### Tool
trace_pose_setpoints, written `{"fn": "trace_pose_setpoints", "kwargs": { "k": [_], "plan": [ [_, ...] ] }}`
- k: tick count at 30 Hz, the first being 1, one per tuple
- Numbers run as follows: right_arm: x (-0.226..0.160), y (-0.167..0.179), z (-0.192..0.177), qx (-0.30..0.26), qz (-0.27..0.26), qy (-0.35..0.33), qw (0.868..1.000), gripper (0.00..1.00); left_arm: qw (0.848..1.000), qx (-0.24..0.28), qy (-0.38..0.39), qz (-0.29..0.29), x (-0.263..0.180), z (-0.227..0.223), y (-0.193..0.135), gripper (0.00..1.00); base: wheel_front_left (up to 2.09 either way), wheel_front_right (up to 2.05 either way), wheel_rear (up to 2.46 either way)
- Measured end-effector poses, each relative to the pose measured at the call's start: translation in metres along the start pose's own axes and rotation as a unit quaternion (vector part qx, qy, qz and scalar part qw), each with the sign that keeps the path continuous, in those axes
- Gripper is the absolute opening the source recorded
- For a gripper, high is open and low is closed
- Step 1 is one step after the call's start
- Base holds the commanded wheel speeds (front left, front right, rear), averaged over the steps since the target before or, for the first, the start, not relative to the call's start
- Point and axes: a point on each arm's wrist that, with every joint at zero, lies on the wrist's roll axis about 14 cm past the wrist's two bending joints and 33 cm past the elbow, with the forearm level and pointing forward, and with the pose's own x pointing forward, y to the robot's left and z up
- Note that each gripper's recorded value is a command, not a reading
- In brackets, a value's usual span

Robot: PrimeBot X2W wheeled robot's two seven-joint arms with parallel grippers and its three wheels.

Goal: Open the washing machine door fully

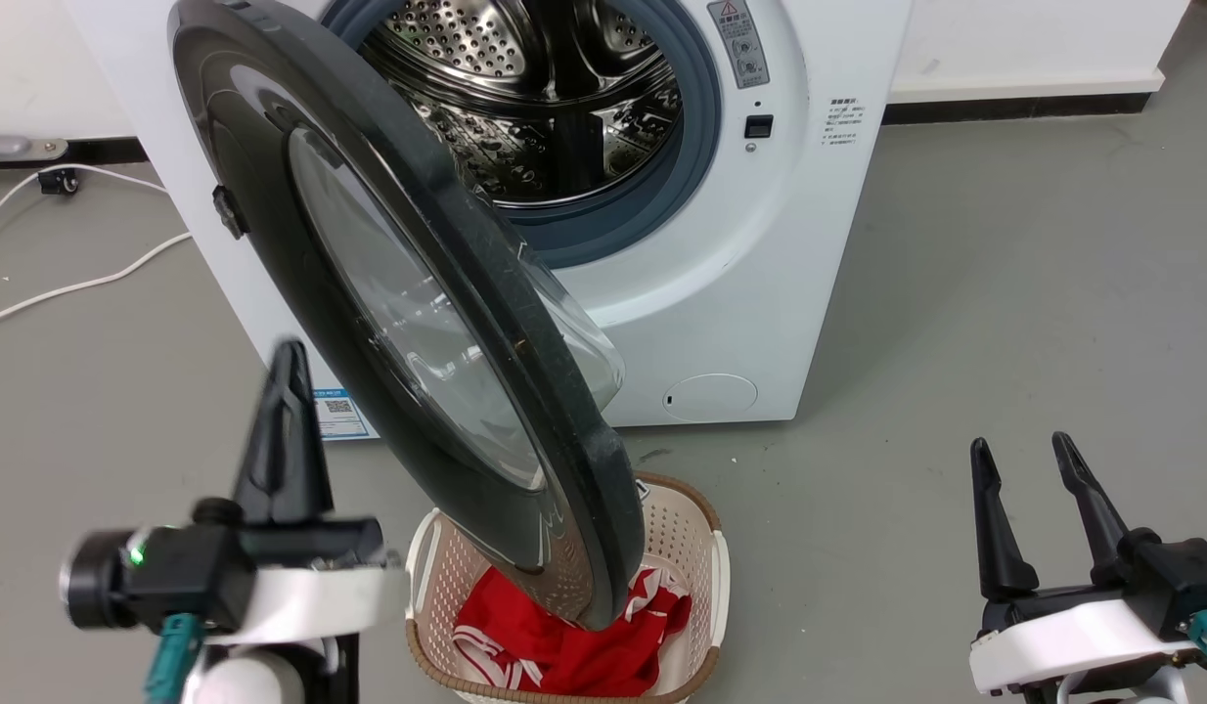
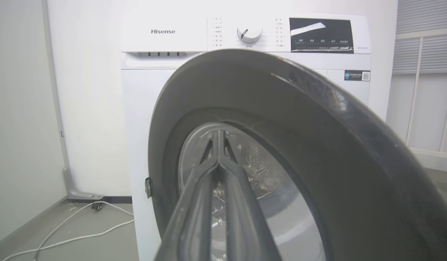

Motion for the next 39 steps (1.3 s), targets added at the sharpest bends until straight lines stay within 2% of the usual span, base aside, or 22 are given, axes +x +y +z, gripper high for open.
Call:
{"fn": "trace_pose_setpoints", "kwargs": {
  "k": [4, 8, 11, 15, 20, 26, 32, 36, 39],
  "plan": [
    [0.000, 0.000, -0.001, 0.004, -0.001, 0.001, 1.000, 1.00, 0.996, 0.000, -0.085, -0.006, 0.014, 0.052, -0.006, 0.00, 0.00, 0.00, 0.00],
    [0.001, -0.001, -0.002, 0.004, -0.002, 0.003, 1.000, 1.00, 0.984, -0.006, -0.175, -0.030, 0.019, 0.107, -0.023, 0.00, 0.00, 0.00, 0.00],
    [0.001, -0.002, -0.003, 0.004, -0.004, 0.004, 1.000, 1.00, 0.972, -0.022, -0.224, -0.066, 0.016, 0.138, -0.045, 0.00, 0.00, 0.00, 0.00],
    [0.000, -0.004, -0.003, 0.003, -0.006, 0.005, 1.000, 1.00, 0.958, -0.065, -0.238, -0.144, 0.005, 0.150, -0.089, 0.00, 0.00, 0.00, 0.00],
    [-0.002, -0.006, -0.003, 0.004, -0.009, 0.005, 1.000, 1.00, 0.941, -0.131, -0.194, -0.243, -0.016, 0.134, -0.145, 0.00, 0.00, 0.00, 0.00],
    [-0.003, -0.008, -0.002, 0.004, -0.013, 0.005, 1.000, 1.00, 0.935, -0.176, -0.056, -0.303, -0.045, 0.073, -0.187, 0.00, 0.00, 0.00, 0.00],
    [-0.001, -0.005, -0.008, 0.008, -0.009, 0.017, 1.000, 1.00, 0.928, -0.170, 0.097, -0.316, -0.068, 0.006, -0.196, 0.00, 0.00, 0.00, 0.00],
    [0.001, -0.003, -0.012, 0.010, -0.005, 0.023, 1.000, 1.00, 0.929, -0.155, 0.141, -0.304, -0.071, -0.021, -0.192, 0.00, 0.00, 0.00, 0.00],
    [0.002, -0.002, -0.014, 0.011, -0.004, 0.027, 1.000, 1.00, 0.935, -0.145, 0.139, -0.293, -0.064, -0.029, -0.189, 0.00, 0.00, 0.00, 0.00]
  ]
}}
